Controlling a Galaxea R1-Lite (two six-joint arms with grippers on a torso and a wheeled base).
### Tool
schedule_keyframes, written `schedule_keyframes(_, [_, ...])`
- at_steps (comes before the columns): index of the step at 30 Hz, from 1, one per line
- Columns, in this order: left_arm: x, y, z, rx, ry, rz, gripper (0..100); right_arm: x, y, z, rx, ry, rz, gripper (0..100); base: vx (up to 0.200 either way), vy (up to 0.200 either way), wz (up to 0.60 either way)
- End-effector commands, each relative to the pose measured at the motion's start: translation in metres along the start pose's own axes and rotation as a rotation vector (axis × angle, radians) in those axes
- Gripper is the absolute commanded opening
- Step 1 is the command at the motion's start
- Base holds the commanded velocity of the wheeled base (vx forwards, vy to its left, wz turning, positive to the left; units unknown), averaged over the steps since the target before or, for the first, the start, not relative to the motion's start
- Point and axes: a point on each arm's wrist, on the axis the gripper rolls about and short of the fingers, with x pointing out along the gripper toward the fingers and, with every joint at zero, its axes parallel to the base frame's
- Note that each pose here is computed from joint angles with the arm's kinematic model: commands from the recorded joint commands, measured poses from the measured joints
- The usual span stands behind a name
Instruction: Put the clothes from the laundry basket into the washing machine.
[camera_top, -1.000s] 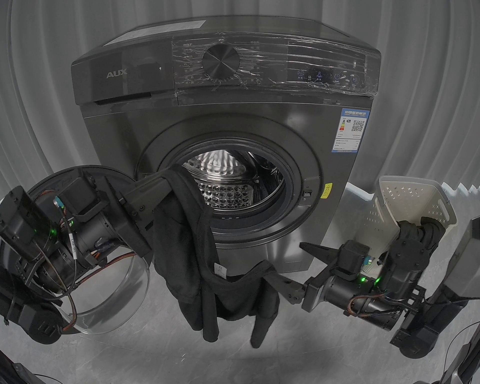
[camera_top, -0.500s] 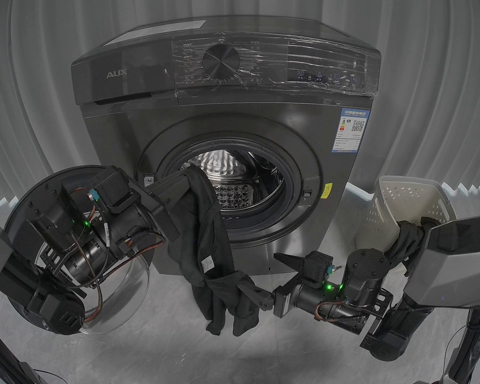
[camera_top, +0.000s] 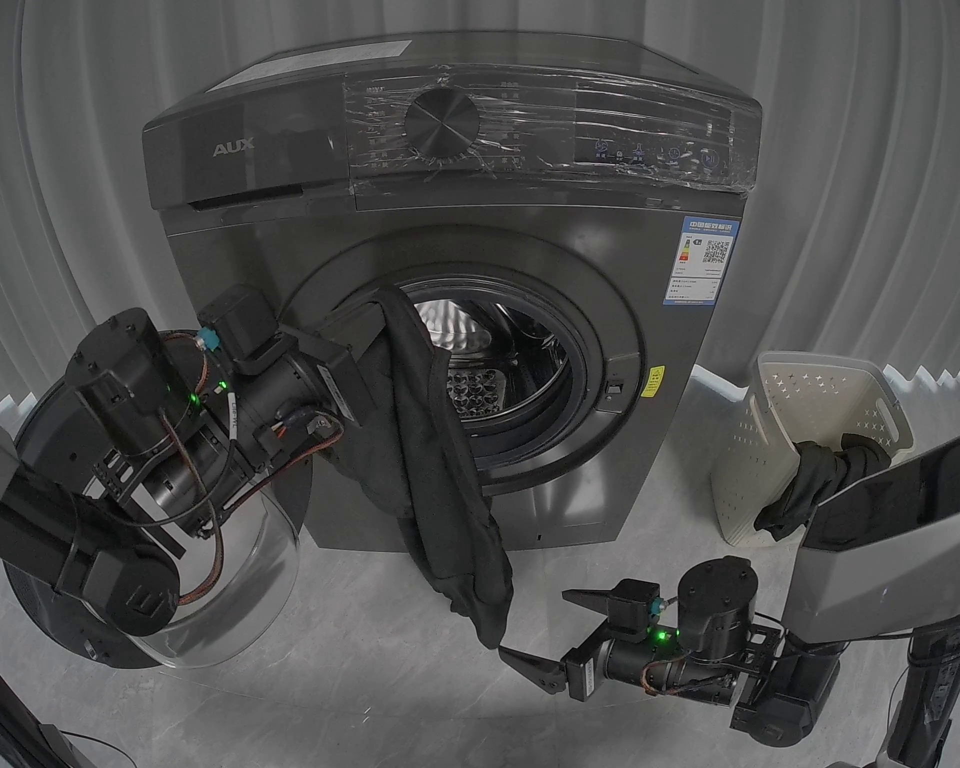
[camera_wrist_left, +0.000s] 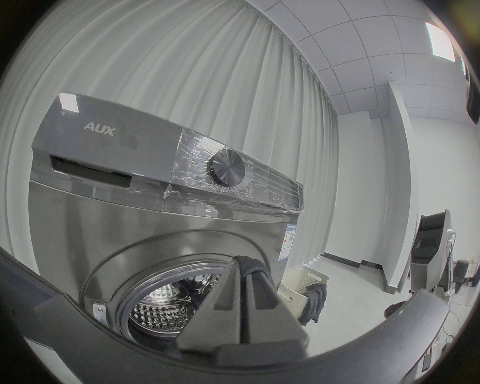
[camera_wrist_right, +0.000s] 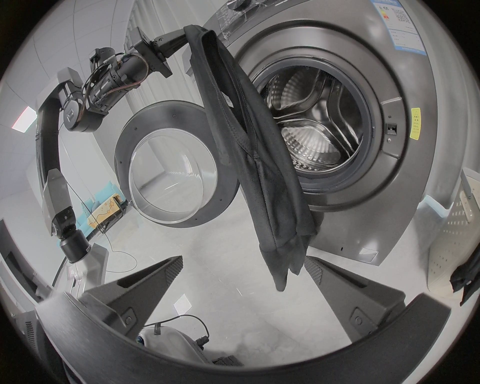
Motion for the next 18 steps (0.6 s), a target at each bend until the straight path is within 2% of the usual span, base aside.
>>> schedule_keyframes(1, [0.002, -0.009, 0.001, -0.009, -0.001, -0.025, 0, 0.024, -0.003, 0.001, 0.003, -0.038, -0.002, 100, 0.000, 0.000, 0.00])
schedule_keyframes(6, [0.002, -0.016, 0.000, -0.012, 0.001, -0.046, 0, 0.060, -0.016, 0.031, -0.006, -0.201, -0.018, 100, 0.000, 0.000, 0.00])
schedule_keyframes(11, [0.004, -0.021, 0.002, -0.012, -0.006, -0.061, 0, 0.085, -0.020, 0.031, -0.023, -0.240, -0.015, 100, 0.000, 0.000, 0.00])
schedule_keyframes(18, [0.007, -0.027, 0.004, -0.017, -0.019, -0.045, 0, 0.110, -0.014, 0.030, -0.030, -0.284, 0.010, 100, 0.000, 0.000, 0.00])
